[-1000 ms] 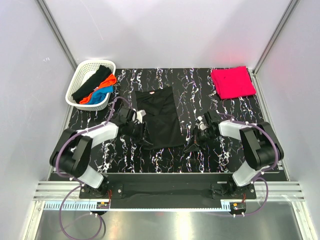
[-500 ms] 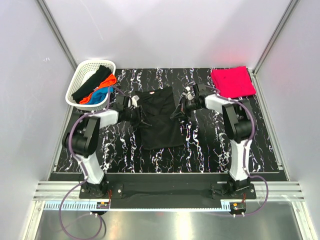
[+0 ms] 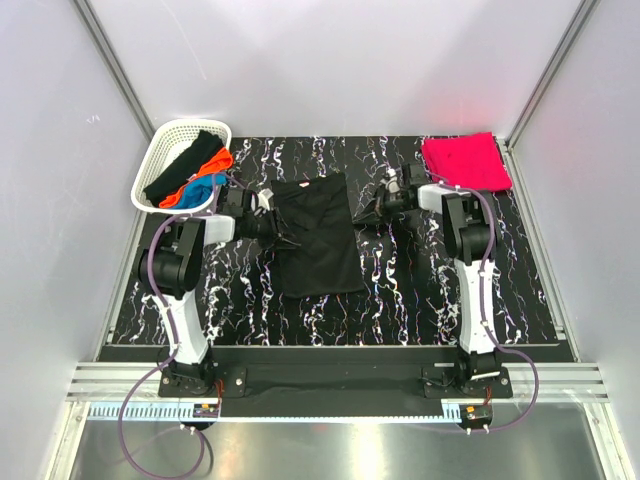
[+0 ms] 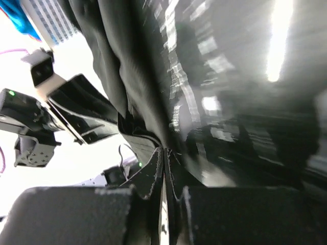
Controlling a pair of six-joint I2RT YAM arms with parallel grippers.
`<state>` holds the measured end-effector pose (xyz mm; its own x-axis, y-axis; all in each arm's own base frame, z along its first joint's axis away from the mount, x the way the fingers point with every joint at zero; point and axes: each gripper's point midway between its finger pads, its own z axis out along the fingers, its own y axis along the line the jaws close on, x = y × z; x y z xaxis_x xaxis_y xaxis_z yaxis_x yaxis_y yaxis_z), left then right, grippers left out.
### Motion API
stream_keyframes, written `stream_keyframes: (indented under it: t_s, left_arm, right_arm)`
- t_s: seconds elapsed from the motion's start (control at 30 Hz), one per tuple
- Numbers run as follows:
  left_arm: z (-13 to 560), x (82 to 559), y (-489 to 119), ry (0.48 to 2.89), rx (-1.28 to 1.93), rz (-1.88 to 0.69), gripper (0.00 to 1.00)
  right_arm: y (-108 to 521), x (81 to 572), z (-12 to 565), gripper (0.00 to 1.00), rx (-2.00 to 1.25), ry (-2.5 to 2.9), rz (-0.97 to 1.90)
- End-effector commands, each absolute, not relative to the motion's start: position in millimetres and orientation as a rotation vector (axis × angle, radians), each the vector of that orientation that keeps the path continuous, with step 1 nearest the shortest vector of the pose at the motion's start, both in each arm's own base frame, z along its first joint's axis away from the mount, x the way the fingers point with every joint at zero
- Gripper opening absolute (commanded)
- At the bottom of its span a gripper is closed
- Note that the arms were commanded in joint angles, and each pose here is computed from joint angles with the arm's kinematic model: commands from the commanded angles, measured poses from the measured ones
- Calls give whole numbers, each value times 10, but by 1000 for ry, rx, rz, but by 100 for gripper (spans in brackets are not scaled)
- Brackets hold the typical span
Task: Fold and stack the t-shirts
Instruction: Fold the tshirt
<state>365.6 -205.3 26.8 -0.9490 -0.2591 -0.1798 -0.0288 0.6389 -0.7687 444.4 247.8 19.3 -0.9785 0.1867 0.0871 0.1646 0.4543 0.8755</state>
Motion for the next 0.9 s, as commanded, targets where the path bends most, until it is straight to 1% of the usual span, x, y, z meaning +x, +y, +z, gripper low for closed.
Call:
stream_keyframes:
  t_s: [0.0,0.1,0.13,0.33,0.43,0.47,0.53,0.57,0.67,0.7,0.87]
  left_arm:
    - [277,3767,-1985,2567,-157,-1158,34]
    - [432,3775,-1985,2564,-119,-1147,40]
    - [599,3822,-2001,2528,-90,-1161,41]
    - [1180,3757,-2012,2439,-75,-1187,43]
    - [1302,3514,-2050,2425,-78,-1222,42]
    - [1257,3366,-2046,2433,-81,-1227,42]
    - [1191,3184,-2101,2442,-73,-1239,40]
    - [1086,2996,-2120,2472,-90,-1247,39]
    - [942,2794,-2148,2475,-112,-1270,37]
    - [810,2637,-2133,2510,-137,-1270,36]
    - [496,2437,-2030,2553,-172,-1213,34]
  right_arm:
    - [2283,4552,127,7,413,2663,1584]
    - [2182,4574,244,7,400,2654,1530]
    - [2162,4525,270,7,379,2672,1509]
    - [2112,4180,684,8,282,2679,1404]
    - [2205,3894,841,9,220,2688,1384]
    - [2301,3725,873,9,183,2708,1374]
    - [2391,3580,880,11,150,2727,1351]
    - [2525,3413,867,11,103,2756,1348]
    - [2698,3209,783,10,42,2801,1309]
    - [2799,3121,761,10,2,2813,1309]
    - [2910,2918,525,9,13,2862,1331]
